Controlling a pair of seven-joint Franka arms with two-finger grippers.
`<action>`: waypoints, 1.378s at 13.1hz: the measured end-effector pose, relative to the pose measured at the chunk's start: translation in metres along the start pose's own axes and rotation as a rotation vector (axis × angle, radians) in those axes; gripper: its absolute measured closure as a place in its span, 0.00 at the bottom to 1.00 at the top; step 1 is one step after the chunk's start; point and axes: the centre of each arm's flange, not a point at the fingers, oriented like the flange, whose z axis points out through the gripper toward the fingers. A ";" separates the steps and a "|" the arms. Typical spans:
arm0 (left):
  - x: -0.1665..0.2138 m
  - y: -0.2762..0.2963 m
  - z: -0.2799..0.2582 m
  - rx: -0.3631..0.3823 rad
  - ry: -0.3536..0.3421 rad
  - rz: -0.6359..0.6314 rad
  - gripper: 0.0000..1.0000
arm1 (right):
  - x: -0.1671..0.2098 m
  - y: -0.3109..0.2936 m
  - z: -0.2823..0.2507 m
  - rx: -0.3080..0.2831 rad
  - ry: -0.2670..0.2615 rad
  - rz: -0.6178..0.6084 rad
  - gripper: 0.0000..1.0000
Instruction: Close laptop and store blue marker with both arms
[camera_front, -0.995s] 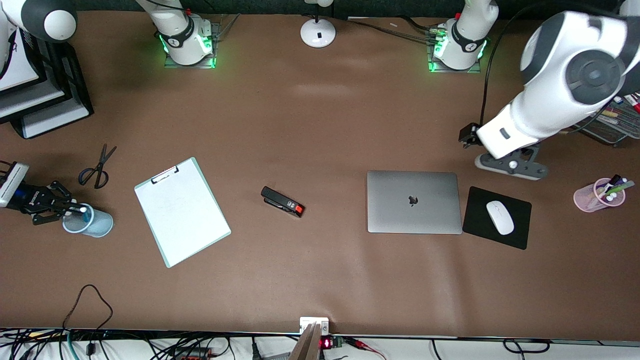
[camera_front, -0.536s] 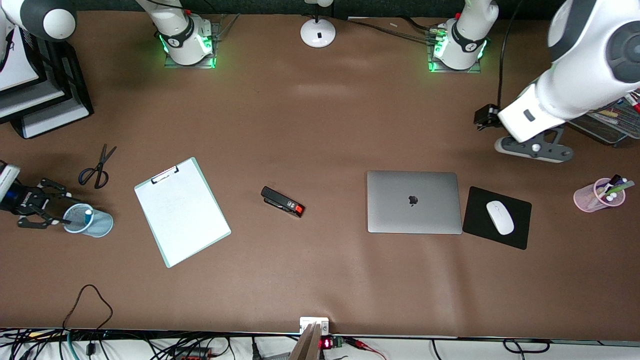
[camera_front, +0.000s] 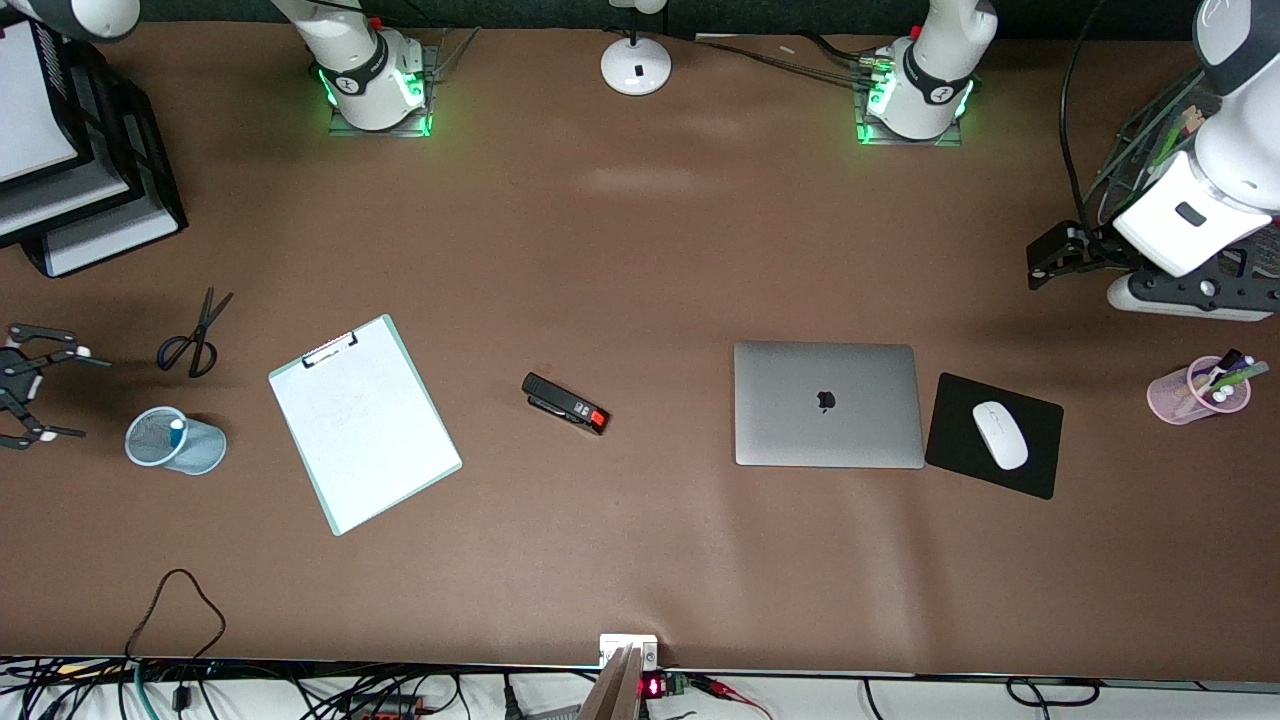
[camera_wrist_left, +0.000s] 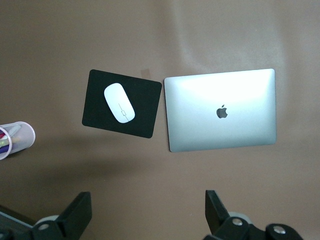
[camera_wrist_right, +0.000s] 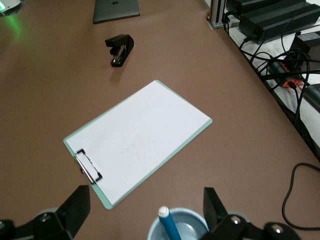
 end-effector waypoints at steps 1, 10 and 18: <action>-0.005 0.001 0.000 0.001 -0.001 0.001 0.00 | 0.027 -0.003 0.000 0.020 -0.014 0.035 0.00; -0.025 0.006 0.001 0.005 -0.015 0.011 0.00 | 0.155 0.002 0.050 0.087 -0.093 0.273 0.00; -0.025 0.003 0.003 0.005 -0.021 0.007 0.00 | 0.276 -0.032 0.100 0.008 -0.400 0.653 0.00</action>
